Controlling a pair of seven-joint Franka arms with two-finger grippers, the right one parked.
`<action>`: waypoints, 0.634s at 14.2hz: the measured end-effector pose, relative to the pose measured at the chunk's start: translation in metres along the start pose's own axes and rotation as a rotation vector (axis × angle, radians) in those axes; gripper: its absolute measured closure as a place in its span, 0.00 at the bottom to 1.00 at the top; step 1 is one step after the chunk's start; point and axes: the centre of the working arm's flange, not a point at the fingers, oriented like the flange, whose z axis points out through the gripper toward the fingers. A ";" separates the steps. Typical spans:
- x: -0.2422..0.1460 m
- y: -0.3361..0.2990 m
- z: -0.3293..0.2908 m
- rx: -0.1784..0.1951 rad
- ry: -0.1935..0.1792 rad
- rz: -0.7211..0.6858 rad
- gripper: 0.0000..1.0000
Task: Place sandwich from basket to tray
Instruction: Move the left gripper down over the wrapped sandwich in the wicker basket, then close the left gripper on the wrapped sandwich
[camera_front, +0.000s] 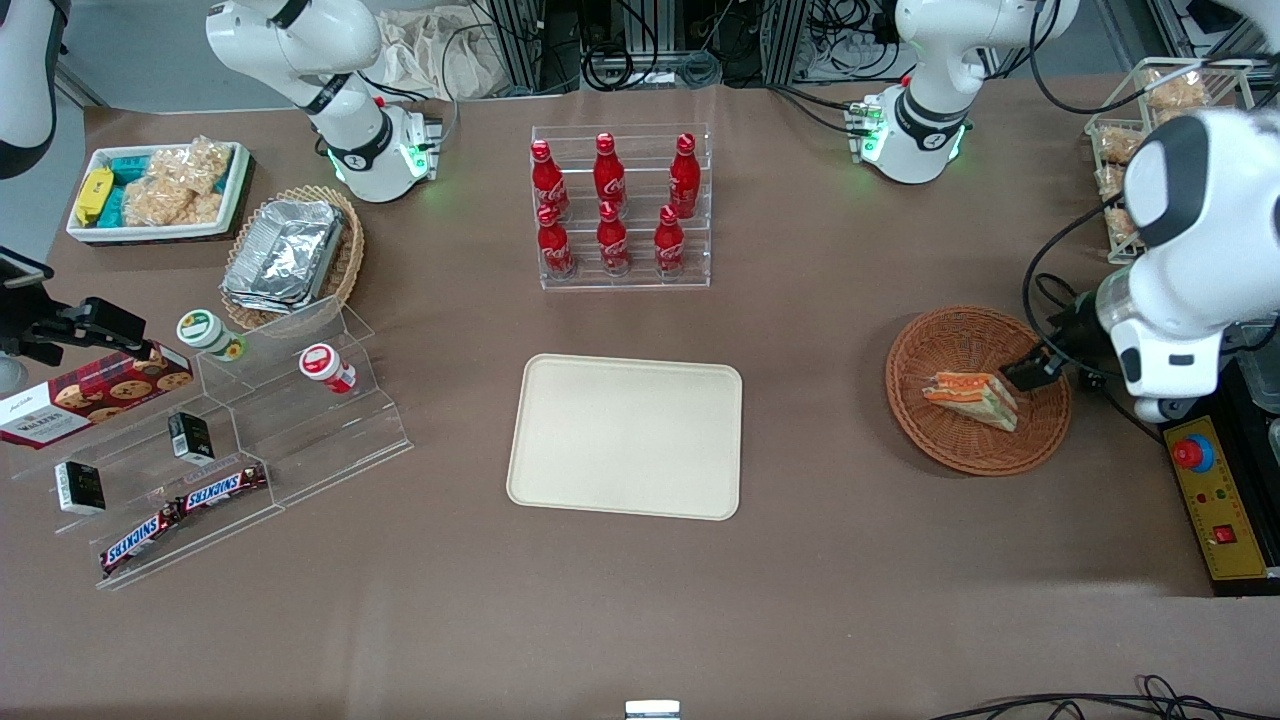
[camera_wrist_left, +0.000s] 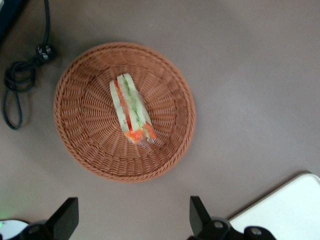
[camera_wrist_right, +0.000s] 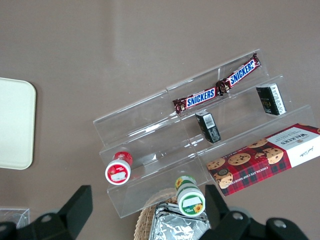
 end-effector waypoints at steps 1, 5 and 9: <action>0.004 -0.008 0.025 -0.003 0.002 -0.037 0.00; 0.003 -0.031 0.116 -0.021 0.015 -0.170 0.00; 0.008 -0.026 0.171 -0.023 0.014 -0.251 0.00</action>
